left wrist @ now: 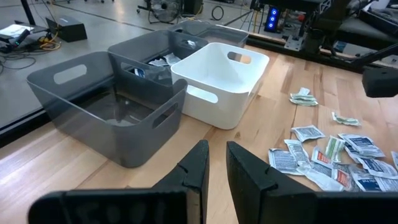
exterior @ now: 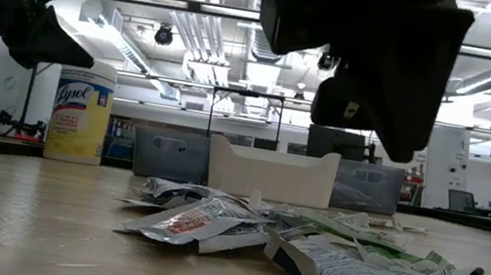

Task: Pick & Place First Aid Supplies
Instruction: Put the alcohol pad into the middle black bin

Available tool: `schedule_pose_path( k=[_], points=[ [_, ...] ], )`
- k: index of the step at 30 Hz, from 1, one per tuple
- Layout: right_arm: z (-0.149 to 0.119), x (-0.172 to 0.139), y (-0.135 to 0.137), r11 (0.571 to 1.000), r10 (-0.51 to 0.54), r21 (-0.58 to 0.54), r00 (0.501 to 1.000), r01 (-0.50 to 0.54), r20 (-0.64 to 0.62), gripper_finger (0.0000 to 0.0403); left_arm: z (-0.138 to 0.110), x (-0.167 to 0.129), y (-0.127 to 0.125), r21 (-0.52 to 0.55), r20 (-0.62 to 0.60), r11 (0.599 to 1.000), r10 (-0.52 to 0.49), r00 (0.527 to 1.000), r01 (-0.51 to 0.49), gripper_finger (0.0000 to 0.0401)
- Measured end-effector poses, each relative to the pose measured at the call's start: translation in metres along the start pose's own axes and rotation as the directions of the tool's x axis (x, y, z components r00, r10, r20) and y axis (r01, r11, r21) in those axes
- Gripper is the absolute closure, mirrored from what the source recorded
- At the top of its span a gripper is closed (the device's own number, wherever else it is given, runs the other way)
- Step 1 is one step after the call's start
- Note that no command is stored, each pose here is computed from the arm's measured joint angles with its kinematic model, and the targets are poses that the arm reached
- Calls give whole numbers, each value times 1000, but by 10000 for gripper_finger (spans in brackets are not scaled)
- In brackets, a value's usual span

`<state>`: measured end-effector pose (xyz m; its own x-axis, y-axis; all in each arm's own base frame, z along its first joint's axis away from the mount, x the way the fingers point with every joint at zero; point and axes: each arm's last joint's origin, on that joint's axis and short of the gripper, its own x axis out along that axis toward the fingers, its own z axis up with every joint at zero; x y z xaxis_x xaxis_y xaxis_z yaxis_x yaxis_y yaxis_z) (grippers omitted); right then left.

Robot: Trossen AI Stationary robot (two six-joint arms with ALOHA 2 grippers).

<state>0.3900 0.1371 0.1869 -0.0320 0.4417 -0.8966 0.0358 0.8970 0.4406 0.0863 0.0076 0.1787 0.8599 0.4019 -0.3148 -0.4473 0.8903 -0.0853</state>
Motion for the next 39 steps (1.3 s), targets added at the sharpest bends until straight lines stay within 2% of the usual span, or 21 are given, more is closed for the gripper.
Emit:
schedule_pose_path(
  k=[7,17,23,31,39],
  points=[
    [-5,13,26,997,22,68,999,-24,25,338,-1,0,0,3,-5,1000,1,1000,-1,348],
    [-14,35,58,988,27,149,994,-42,105,274,-1,0,0,3,-6,1000,-3,1000,3,348],
    [-19,45,65,976,-20,216,989,-13,146,258,-1,0,0,2,-8,1000,-12,1000,12,348],
    [-23,50,66,959,-67,283,984,19,163,262,-1,0,0,2,-8,1000,-13,1000,13,348],
    [-23,53,64,951,-101,307,980,45,170,255,-1,0,0,2,-8,1000,-14,1000,14,348]
  ],
)
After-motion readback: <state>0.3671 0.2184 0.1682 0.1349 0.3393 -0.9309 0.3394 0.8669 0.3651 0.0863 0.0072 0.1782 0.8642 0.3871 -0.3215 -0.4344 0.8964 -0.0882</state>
